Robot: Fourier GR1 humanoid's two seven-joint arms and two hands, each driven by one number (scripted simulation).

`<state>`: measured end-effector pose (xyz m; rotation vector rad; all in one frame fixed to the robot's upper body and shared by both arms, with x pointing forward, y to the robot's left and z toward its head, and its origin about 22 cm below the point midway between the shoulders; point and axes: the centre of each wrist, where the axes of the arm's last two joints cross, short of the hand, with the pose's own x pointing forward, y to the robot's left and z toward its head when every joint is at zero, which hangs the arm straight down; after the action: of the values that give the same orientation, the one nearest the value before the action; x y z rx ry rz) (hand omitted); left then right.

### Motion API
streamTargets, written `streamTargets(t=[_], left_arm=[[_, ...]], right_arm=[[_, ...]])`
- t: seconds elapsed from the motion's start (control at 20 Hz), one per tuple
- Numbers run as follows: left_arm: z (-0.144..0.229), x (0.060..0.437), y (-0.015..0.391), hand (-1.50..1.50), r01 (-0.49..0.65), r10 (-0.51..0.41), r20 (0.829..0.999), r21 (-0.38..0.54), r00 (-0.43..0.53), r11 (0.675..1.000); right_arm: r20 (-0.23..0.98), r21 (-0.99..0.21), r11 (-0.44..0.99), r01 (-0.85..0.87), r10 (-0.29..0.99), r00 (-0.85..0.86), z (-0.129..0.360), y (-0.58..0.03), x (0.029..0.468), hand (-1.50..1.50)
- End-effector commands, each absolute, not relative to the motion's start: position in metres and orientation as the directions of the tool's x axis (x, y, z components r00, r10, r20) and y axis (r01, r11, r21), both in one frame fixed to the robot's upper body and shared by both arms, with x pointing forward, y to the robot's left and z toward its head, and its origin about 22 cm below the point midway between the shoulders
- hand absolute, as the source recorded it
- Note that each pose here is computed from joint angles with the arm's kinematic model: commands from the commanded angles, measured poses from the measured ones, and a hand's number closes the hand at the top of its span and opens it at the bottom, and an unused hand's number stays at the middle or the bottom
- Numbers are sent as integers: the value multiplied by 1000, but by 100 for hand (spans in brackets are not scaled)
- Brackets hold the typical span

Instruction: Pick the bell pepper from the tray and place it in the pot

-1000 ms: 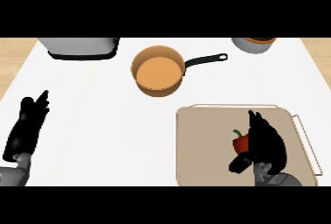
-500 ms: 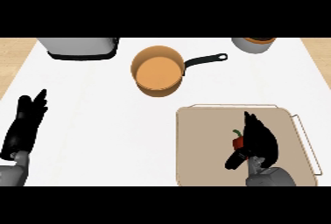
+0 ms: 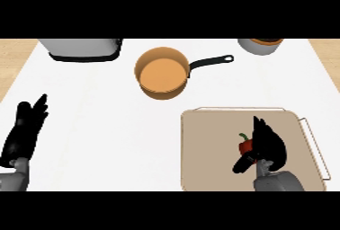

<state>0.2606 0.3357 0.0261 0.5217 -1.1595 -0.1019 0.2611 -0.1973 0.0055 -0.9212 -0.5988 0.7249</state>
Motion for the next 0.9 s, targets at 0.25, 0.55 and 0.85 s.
streamTargets(t=[0.25,0.55,0.85], left_arm=[[33,255,330,0,-166,-352,840,449,414,878],[44,260,340,0,-191,-338,846,443,413,876],[17,254,328,0,-192,-338,844,446,417,874]], right_arm=[[135,-914,312,-258,836,532,-14,-195,260,150],[101,-956,220,-192,866,490,-10,-191,267,150],[77,-984,147,-102,864,497,27,-187,257,150]])
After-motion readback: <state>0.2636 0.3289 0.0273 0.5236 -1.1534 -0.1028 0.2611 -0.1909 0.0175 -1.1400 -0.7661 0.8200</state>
